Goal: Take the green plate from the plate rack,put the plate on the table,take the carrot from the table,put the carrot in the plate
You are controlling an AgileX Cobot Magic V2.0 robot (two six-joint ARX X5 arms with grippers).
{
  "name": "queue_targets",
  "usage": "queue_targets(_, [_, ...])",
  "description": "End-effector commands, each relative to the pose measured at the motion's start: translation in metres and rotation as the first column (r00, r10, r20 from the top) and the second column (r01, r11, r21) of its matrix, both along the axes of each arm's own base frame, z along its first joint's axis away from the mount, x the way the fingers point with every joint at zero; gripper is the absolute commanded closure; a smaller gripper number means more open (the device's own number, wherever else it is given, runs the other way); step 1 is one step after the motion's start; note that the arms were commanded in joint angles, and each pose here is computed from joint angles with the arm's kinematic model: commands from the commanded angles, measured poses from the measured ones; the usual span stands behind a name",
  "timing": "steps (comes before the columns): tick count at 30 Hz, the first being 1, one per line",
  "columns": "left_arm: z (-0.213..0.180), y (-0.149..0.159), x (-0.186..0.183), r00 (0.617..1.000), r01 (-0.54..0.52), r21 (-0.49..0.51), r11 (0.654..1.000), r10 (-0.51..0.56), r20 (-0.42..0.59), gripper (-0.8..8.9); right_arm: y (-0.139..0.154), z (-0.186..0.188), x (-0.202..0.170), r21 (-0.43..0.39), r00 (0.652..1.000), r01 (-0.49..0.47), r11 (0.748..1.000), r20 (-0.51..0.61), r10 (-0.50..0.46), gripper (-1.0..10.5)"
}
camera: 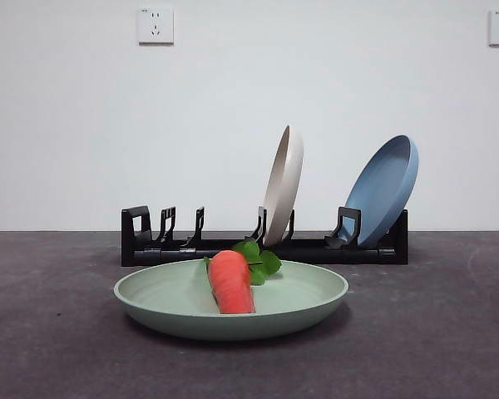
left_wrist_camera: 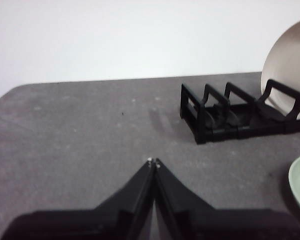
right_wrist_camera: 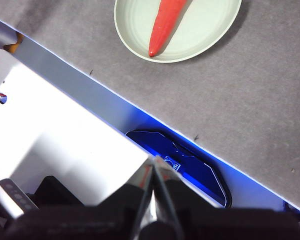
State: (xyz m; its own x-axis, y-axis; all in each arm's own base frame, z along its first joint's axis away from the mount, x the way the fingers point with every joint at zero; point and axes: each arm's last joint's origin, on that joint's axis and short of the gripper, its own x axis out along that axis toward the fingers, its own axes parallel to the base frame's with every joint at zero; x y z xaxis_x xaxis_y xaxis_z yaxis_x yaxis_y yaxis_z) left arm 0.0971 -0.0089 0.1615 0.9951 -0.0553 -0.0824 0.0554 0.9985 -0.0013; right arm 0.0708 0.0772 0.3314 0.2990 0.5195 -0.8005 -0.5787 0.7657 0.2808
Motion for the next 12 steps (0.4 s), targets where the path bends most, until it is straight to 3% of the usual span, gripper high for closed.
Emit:
queue_targets(1, [-0.0104, 0.0003, -0.0001, 0.998, -0.006, -0.020, 1.000, 0.005, -0.057, 8.16, 0.0002, -0.0002, 0.0000, 0.000, 1.000, -0.004, 1.000, 0.006, 0.004, 9.5])
queue_targets(12, [-0.0140, 0.0004, -0.0012, 0.996, -0.005, -0.015, 1.000, 0.003, -0.092, 8.16, 0.0002, -0.0002, 0.0000, 0.000, 1.000, -0.004, 1.000, 0.006, 0.004, 9.5])
